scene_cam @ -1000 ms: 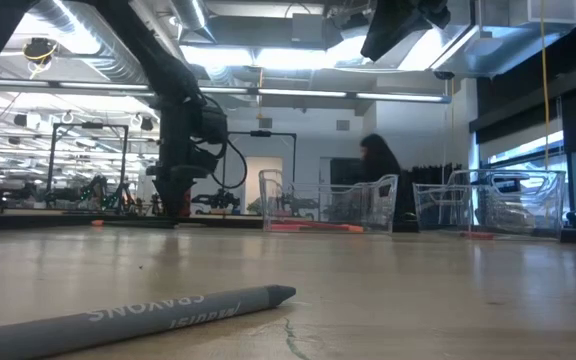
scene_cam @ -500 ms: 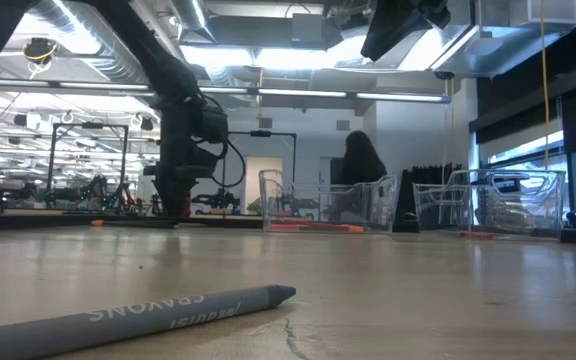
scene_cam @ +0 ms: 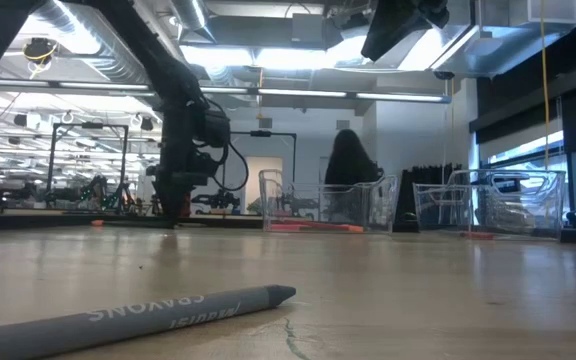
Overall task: Sort crayons/erasers/pens/pencils in bins
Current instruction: Put the dark blue pencil into the top left transparent bin
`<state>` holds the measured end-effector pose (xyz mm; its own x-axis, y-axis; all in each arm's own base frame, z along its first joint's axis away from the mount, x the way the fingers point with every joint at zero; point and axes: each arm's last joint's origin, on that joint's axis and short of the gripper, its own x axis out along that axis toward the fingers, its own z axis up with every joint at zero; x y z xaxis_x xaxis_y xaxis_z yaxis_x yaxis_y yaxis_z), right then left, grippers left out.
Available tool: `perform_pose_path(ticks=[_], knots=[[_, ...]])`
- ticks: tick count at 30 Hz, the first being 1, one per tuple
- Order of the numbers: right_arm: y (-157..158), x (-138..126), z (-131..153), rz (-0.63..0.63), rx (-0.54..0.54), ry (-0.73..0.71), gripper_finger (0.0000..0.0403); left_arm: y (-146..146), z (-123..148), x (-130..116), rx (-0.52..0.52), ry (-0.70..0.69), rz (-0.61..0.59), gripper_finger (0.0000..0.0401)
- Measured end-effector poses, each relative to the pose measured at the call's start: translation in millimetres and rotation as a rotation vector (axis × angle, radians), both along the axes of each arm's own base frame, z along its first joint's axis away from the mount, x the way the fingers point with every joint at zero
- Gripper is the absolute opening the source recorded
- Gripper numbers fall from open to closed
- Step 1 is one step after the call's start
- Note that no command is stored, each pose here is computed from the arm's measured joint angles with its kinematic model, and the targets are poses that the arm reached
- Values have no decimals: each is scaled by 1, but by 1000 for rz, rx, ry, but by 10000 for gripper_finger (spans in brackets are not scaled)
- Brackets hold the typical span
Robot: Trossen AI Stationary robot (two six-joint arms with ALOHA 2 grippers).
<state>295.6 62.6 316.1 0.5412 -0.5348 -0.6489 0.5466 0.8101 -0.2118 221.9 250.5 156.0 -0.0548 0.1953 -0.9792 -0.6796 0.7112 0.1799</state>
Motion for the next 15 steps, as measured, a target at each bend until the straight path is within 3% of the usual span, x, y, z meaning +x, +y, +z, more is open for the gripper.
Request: perform_pose_path(ticks=[15], knots=[[0,0,0,5,8,2,130,5,1,-1,58,40,-48,94]])
